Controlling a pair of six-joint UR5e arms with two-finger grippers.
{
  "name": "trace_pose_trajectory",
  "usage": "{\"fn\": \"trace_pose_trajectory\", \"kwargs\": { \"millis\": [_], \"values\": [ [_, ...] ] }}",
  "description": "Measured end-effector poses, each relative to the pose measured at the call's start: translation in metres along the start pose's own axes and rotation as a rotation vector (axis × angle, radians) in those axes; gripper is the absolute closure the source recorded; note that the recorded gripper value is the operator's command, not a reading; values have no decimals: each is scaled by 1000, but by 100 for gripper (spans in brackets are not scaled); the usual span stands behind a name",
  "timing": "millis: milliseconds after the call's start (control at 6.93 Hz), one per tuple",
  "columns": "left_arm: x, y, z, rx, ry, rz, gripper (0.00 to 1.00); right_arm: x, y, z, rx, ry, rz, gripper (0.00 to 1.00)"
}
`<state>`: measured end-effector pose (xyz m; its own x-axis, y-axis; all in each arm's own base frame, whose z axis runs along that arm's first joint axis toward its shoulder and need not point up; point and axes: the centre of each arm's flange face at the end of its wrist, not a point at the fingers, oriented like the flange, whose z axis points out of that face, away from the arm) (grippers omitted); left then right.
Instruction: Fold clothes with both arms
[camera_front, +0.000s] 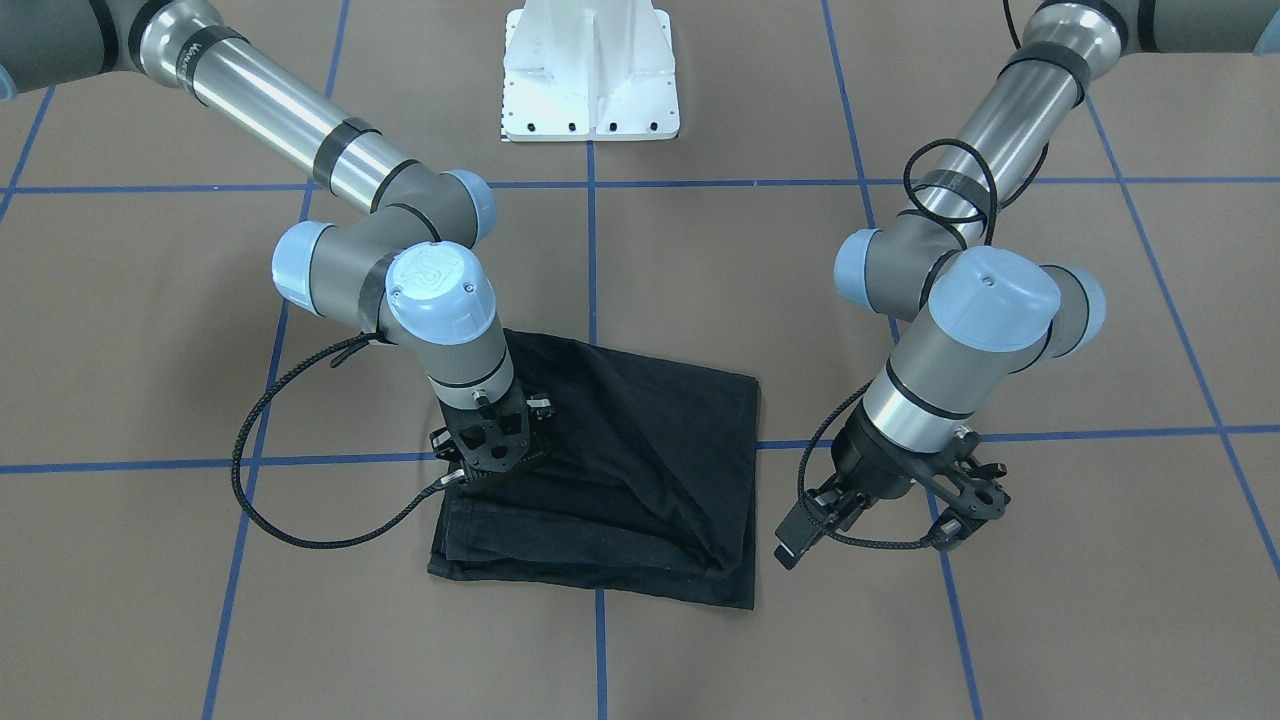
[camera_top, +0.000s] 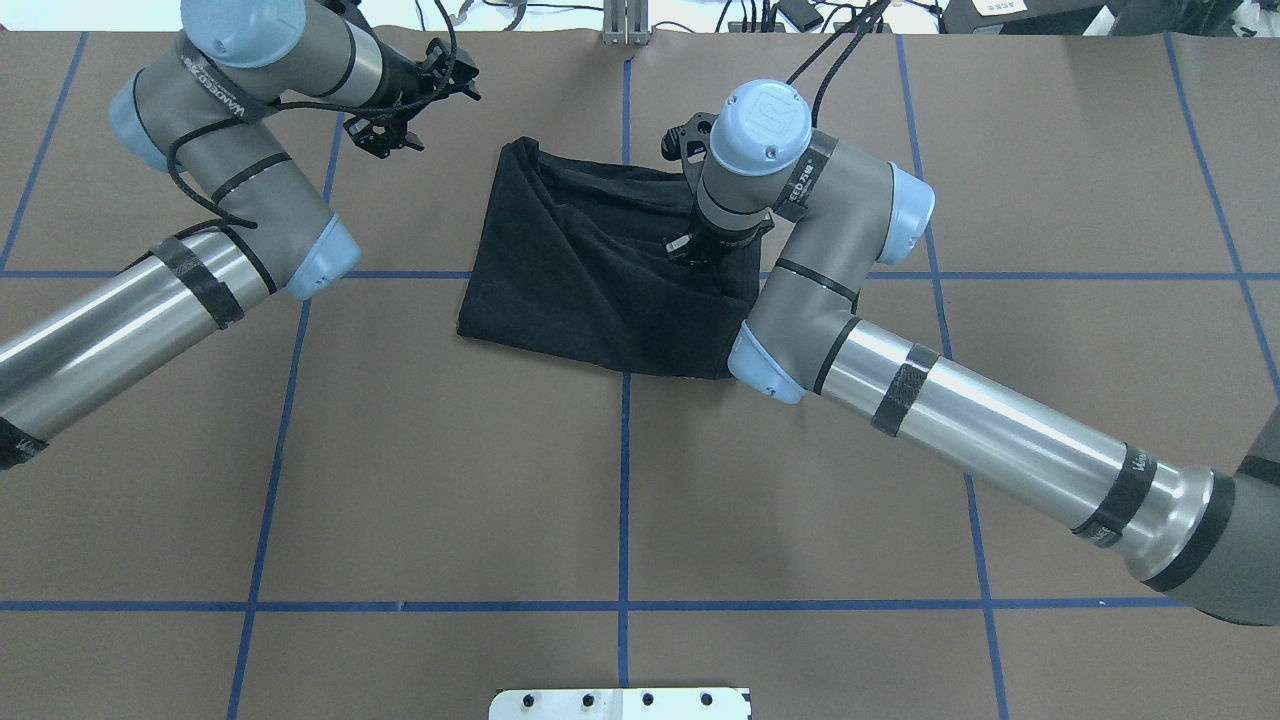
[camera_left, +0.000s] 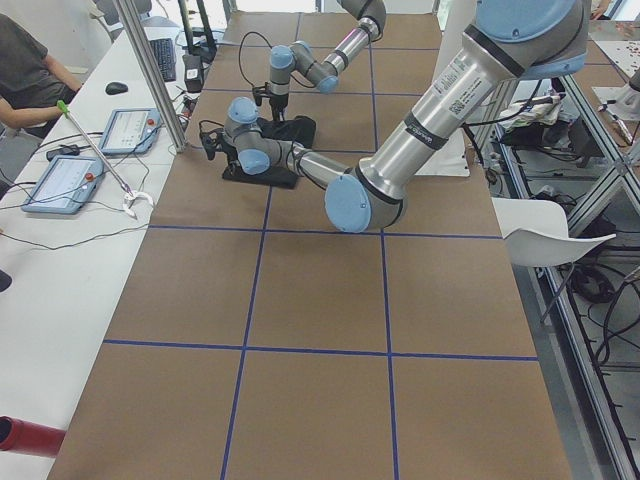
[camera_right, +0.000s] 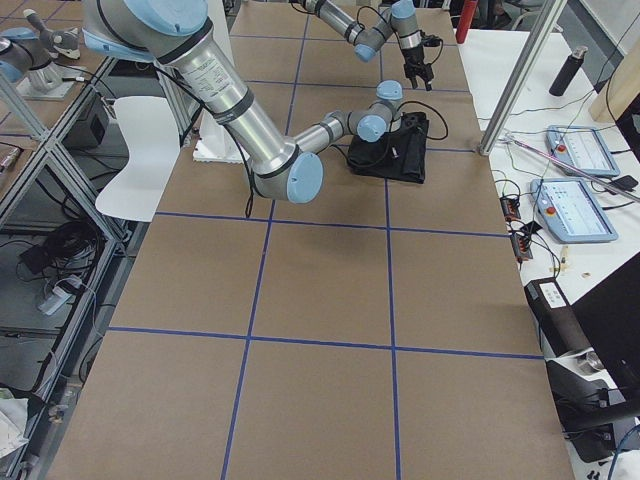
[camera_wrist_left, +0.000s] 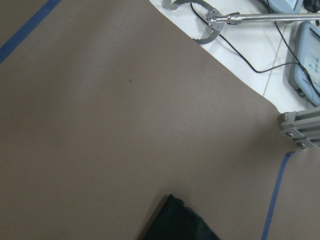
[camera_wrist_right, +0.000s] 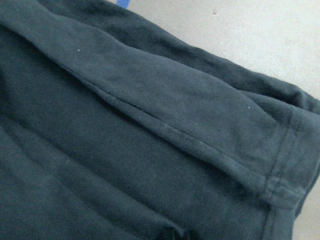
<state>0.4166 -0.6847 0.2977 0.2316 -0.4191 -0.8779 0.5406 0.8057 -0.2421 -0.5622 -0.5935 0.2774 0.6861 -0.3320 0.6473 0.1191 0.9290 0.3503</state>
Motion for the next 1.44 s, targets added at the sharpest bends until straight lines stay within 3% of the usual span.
{"fn": "trace_pose_trajectory", "kwargs": {
  "millis": [433, 865, 1442],
  "values": [
    [1, 0, -1, 1, 2, 0, 0, 1, -3, -5, 8, -5, -22, 100],
    [3, -1, -2, 1, 4, 0, 0, 9, -22, -38, 55, -27, -17, 100],
    [6, -3, -5, 4, 8, 0, 0, 42, -40, -42, 73, 14, 23, 100]
  ]
}}
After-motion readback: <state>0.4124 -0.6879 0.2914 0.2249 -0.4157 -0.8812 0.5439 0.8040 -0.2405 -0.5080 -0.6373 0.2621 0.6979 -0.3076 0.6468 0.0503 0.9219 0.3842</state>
